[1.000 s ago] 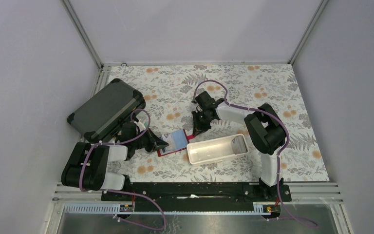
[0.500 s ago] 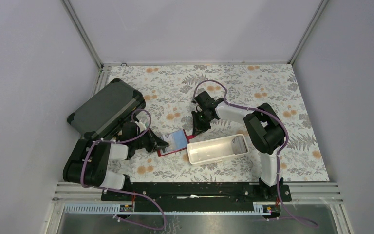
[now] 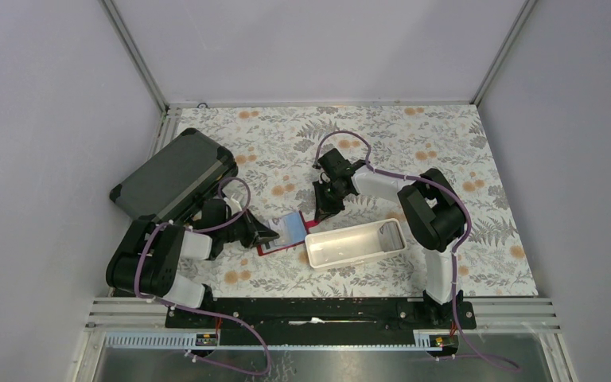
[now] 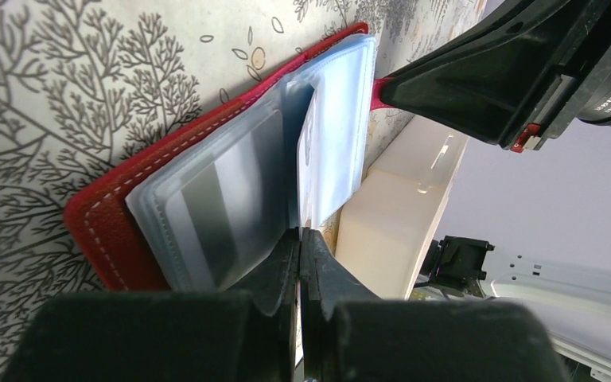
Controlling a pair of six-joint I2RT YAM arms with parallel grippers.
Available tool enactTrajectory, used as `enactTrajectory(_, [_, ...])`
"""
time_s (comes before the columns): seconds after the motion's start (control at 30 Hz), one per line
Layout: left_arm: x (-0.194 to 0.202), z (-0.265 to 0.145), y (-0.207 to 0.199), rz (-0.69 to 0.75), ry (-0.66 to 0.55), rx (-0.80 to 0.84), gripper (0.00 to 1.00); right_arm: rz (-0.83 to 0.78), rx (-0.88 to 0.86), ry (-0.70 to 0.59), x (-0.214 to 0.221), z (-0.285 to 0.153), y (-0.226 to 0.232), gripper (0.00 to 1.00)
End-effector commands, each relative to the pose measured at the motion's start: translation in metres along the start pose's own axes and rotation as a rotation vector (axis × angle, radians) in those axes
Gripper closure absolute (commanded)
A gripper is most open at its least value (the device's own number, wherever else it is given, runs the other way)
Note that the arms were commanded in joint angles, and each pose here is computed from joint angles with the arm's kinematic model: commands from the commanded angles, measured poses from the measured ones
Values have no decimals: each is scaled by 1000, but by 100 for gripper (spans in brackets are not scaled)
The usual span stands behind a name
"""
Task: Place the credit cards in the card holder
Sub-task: Insert the credit card into the card holder.
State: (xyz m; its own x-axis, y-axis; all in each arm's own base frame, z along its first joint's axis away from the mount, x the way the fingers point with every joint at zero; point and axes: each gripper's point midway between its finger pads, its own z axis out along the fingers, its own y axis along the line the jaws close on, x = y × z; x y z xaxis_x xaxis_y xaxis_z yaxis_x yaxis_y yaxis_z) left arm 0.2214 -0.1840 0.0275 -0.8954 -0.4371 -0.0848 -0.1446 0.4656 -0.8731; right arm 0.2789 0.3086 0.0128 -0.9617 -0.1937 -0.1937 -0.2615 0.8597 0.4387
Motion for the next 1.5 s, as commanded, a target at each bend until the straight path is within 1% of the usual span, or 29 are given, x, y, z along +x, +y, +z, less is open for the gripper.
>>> enactTrajectory(0.0, [-4, 4, -3, 25, -5, 3, 95, -25, -7, -3, -6, -3, 7, 100])
enactTrajectory(0.23, [-8, 0, 6, 52, -21, -87, 79, -27, -8, -4, -6, -4, 7, 100])
enactTrajectory(0.4, [-14, -5, 7, 82, -35, -145, 64, -28, -7, -1, -5, -3, 7, 100])
enactTrajectory(0.57, [-15, -9, 9, 98, -36, -187, 56, -32, -1, 3, -4, -3, 6, 100])
enactTrajectory(0.97, [-4, 5, -5, 129, 20, -197, 54, -32, -9, 7, -4, -3, 7, 100])
enactTrajectory(1.27, [-7, 11, -10, 173, 35, -283, 48, -39, -16, 5, -5, -4, 9, 100])
enactTrajectory(1.47, [-3, 18, -15, 193, 71, -312, 42, -44, -16, 5, -5, -4, 9, 100])
